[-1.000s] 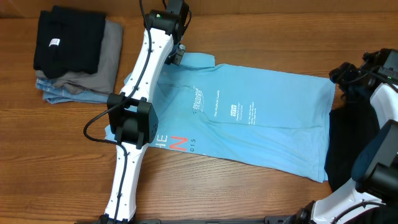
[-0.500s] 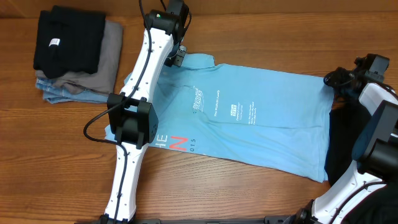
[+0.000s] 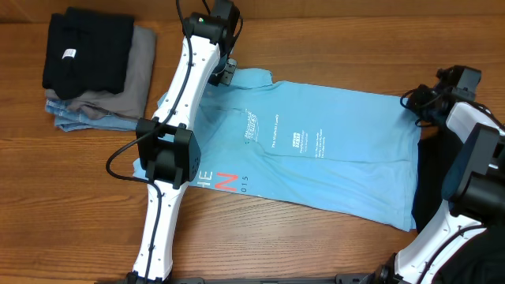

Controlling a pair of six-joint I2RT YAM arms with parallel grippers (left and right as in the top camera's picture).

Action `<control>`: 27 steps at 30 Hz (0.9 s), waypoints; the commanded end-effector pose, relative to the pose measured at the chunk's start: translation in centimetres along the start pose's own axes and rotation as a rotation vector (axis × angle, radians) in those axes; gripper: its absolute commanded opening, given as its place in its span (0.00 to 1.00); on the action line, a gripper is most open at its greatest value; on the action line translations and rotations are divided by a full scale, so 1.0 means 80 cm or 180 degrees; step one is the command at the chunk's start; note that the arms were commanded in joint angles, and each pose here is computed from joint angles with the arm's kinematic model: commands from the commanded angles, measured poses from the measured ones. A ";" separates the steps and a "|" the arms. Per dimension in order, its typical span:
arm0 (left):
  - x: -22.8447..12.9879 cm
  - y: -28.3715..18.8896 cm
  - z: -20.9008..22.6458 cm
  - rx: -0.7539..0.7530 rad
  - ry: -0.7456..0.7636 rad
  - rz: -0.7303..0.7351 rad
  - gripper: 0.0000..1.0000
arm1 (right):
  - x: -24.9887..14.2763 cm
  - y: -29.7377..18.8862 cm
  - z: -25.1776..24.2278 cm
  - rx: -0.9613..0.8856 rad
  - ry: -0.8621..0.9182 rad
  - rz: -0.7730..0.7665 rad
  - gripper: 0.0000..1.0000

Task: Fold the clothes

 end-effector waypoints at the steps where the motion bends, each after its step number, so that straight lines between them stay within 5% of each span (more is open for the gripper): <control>1: 0.002 -0.015 0.006 0.0019 -0.0043 -0.0081 0.04 | 0.010 -0.001 -0.010 0.0006 0.0099 0.0002 0.04; 11: -0.007 -0.037 0.031 0.0287 -0.0260 -0.0030 0.04 | 0.037 -0.065 0.033 0.0389 0.0002 -0.0082 0.04; 27: -0.046 -0.146 0.057 0.0033 -0.0265 -0.0285 0.04 | 0.005 -0.182 0.051 0.0220 0.0348 0.0213 0.04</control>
Point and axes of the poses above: each gripper's point midway between its finger pads, its own y axis out along the fingers, its own z axis along the line the jaws close on, x = y × z, the point moved 6 cm from there along -y, back along the fingers, and after that the axes turned 12 degrees about y, right-handed, at the moved point
